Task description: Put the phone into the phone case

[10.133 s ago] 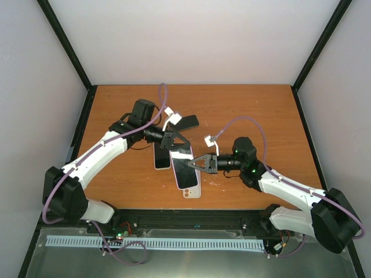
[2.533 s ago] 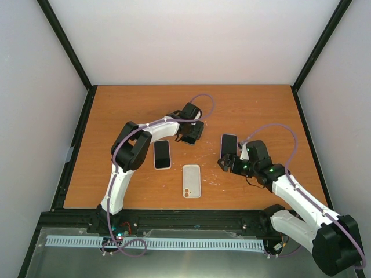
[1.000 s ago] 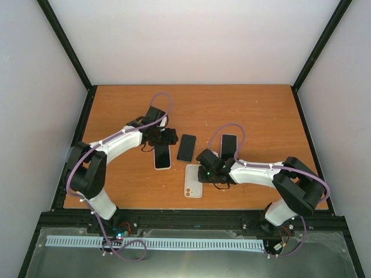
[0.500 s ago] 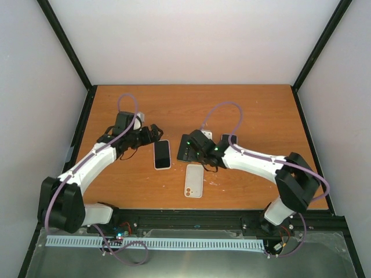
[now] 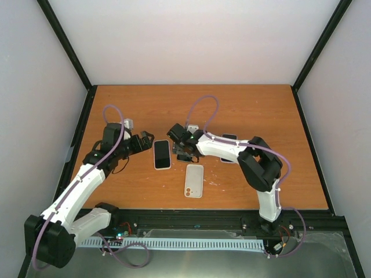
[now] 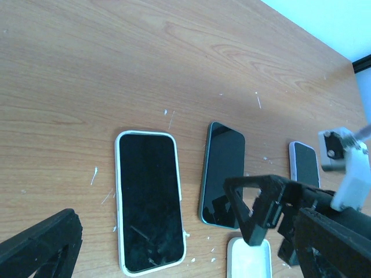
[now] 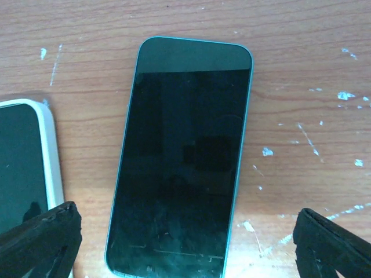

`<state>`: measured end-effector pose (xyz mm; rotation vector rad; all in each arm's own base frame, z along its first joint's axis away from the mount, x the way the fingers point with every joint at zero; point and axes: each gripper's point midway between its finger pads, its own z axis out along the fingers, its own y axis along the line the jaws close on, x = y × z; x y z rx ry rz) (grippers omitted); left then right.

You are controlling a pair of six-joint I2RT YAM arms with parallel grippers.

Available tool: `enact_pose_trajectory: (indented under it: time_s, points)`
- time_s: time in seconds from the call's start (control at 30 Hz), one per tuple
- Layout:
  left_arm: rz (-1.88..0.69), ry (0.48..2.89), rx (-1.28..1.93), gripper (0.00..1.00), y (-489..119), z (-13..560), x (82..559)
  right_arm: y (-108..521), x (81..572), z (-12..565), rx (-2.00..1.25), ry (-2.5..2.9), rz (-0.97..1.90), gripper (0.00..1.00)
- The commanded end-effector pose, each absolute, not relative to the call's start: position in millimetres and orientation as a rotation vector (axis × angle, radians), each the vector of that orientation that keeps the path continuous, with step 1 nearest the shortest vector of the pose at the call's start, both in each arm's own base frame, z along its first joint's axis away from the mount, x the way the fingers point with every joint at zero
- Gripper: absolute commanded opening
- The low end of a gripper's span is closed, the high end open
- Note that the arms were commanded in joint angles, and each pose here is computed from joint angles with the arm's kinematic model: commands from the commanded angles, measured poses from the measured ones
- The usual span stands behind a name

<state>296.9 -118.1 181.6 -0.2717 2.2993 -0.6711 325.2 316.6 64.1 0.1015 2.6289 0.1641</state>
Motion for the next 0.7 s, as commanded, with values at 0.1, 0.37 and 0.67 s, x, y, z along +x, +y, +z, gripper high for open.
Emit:
enact_pose_trajectory:
  time_s: [0.1, 0.37, 0.67]
  points:
    - [-0.665, 2.295, -0.266, 1.0, -114, 180, 288, 323, 341, 49, 0.066, 2.618, 0.047, 0.93]
    - [-0.652, 2.277, -0.255, 1.0, -111, 184, 286, 323, 347, 32, 0.075, 2.631, 0.007, 0.9]
    - [-0.661, 2.264, -0.252, 0.99, -111, 186, 285, 325, 351, 17, 0.064, 2.655, -0.004, 0.88]
